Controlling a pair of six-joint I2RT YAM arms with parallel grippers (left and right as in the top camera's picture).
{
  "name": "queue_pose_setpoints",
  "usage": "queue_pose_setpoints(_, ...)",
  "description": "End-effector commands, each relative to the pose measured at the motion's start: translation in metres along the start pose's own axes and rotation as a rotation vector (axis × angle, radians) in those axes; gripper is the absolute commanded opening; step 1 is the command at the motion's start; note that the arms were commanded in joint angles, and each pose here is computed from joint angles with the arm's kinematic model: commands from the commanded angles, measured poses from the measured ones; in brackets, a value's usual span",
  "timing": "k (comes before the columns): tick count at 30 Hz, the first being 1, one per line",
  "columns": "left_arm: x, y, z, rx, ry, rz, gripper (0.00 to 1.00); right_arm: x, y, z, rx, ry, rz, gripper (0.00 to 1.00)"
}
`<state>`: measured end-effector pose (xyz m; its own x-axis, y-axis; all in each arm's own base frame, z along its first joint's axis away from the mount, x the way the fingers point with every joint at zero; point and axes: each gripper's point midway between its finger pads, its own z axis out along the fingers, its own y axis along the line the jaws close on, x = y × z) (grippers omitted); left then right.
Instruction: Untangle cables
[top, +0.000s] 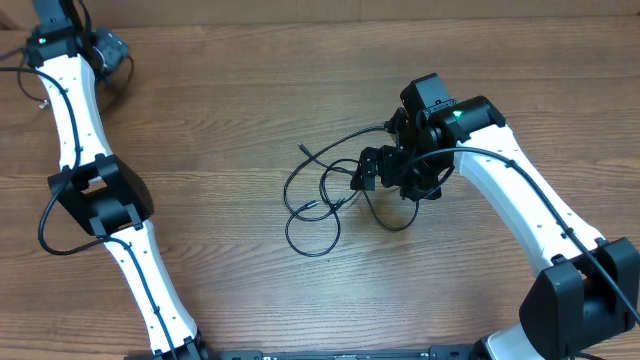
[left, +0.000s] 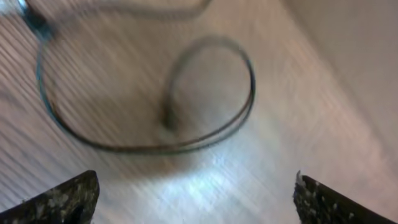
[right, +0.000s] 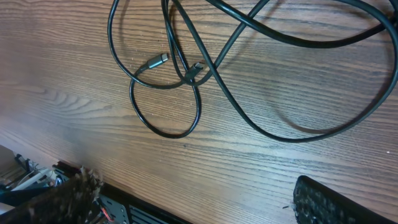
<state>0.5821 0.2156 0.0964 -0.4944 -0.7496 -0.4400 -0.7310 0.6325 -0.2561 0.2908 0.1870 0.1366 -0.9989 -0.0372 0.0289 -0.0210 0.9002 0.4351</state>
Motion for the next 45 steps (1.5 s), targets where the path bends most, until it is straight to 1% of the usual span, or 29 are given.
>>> queue_pose_setpoints(1, 0.02, -0.038, -0.013, 0.188, 0.094, 0.137, 1.0, -0.003, 0.003, -0.003, 0.0, -0.018, 0.018, 1.0)
queue_pose_setpoints(4, 0.04, -0.076, -0.053, 0.431, 0.206, 0.207, 1.0, -0.008, -0.008, -0.007, 0.013, -0.033, 0.079, 1.0)
queue_pose_setpoints(7, 0.062, -0.095, -0.087, 0.564, 0.324, 0.195, 1.0, -0.011, -0.026, -0.016, 0.02, -0.036, 0.146, 1.0)
queue_pose_setpoints(9, 0.092, -0.114, -0.112, 0.681, 0.45, 0.211, 1.0, -0.017, -0.046, -0.025, 0.021, -0.05, 0.215, 1.0)
queue_pose_setpoints(10, 0.114, -0.126, -0.126, 0.756, 0.519, 0.264, 1.0, -0.02, -0.059, -0.031, 0.021, -0.061, 0.259, 1.0)
queue_pose_setpoints(11, 0.135, -0.133, -0.135, 0.788, 0.571, 0.314, 1.0, -0.022, -0.07, -0.036, 0.02, -0.07, 0.294, 1.0)
queue_pose_setpoints(12, 0.153, -0.137, -0.139, 0.788, 0.611, 0.358, 1.0, -0.024, -0.08, -0.041, 0.019, -0.08, 0.33, 1.0)
queue_pose_setpoints(14, 0.2, -0.146, -0.149, 0.769, 0.688, 0.507, 1.0, -0.028, -0.098, -0.05, 0.017, -0.106, 0.386, 1.0)
queue_pose_setpoints(16, 0.232, -0.148, -0.151, 0.692, 0.727, 0.606, 1.0, -0.031, -0.117, -0.058, 0.033, -0.131, 0.433, 1.0)
queue_pose_setpoints(17, 0.251, -0.148, -0.15, 0.622, 0.742, 0.664, 1.0, -0.033, -0.133, -0.064, 0.055, -0.152, 0.471, 1.0)
queue_pose_setpoints(18, 0.262, -0.147, -0.149, 0.572, 0.747, 0.706, 1.0, -0.033, -0.141, -0.067, 0.07, -0.163, 0.489, 1.0)
queue_pose_setpoints(20, 0.292, -0.151, -0.144, 0.453, 0.721, 0.846, 1.0, -0.033, -0.159, -0.074, 0.096, -0.185, 0.532, 1.0)
queue_pose_setpoints(23, 0.333, -0.161, -0.146, 0.356, 0.693, 1.008, 1.0, -0.032, -0.176, -0.081, 0.096, -0.205, 0.582, 1.0)
queue_pose_setpoints(25, 0.363, -0.169, -0.152, 0.324, 0.68, 1.12, 1.0, -0.032, -0.184, -0.085, 0.095, -0.216, 0.607, 1.0)
queue_pose_setpoints(27, 0.385, -0.174, -0.159, 0.34, 0.679, 1.224, 1.0, -0.031, -0.187, -0.087, 0.094, -0.22, 0.618, 1.0)
queue_pose_setpoints(28, 0.41, -0.18, -0.168, 0.37, 0.671, 1.358, 1.0, -0.031, -0.188, -0.087, 0.094, -0.222, 0.621, 1.0)
queue_pose_setpoints(30, 0.423, -0.183, -0.173, 0.371, 0.653, 1.443, 1.0, -0.031, -0.188, -0.087, 0.094, -0.222, 0.621, 1.0)
queue_pose_setpoints(33, 0.433, -0.182, -0.175, 0.336, 0.631, 1.504, 1.0, -0.031, -0.188, -0.087, 0.094, -0.222, 0.621, 1.0)
queue_pose_setpoints(35, 0.438, -0.181, -0.176, 0.353, 0.642, 1.537, 0.96, -0.031, -0.188, -0.087, 0.094, -0.222, 0.621, 1.0)
queue_pose_setpoints(38, 0.443, -0.18, -0.174, 0.39, 0.659, 1.606, 0.94, -0.031, -0.188, -0.087, 0.094, -0.222, 0.621, 1.0)
queue_pose_setpoints(42, 0.452, -0.178, -0.166, 0.415, 0.69, 1.623, 0.81, -0.031, -0.188, -0.087, 0.094, -0.222, 0.621, 1.0)
queue_pose_setpoints(43, 0.46, -0.168, -0.159, 0.403, 0.739, 1.65, 0.73, -0.031, -0.188, -0.087, 0.094, -0.222, 0.621, 1.0)
queue_pose_setpoints(45, 0.465, -0.162, -0.151, 0.395, 0.765, 1.661, 0.72, -0.031, -0.188, -0.087, 0.094, -0.222, 0.621, 1.0)
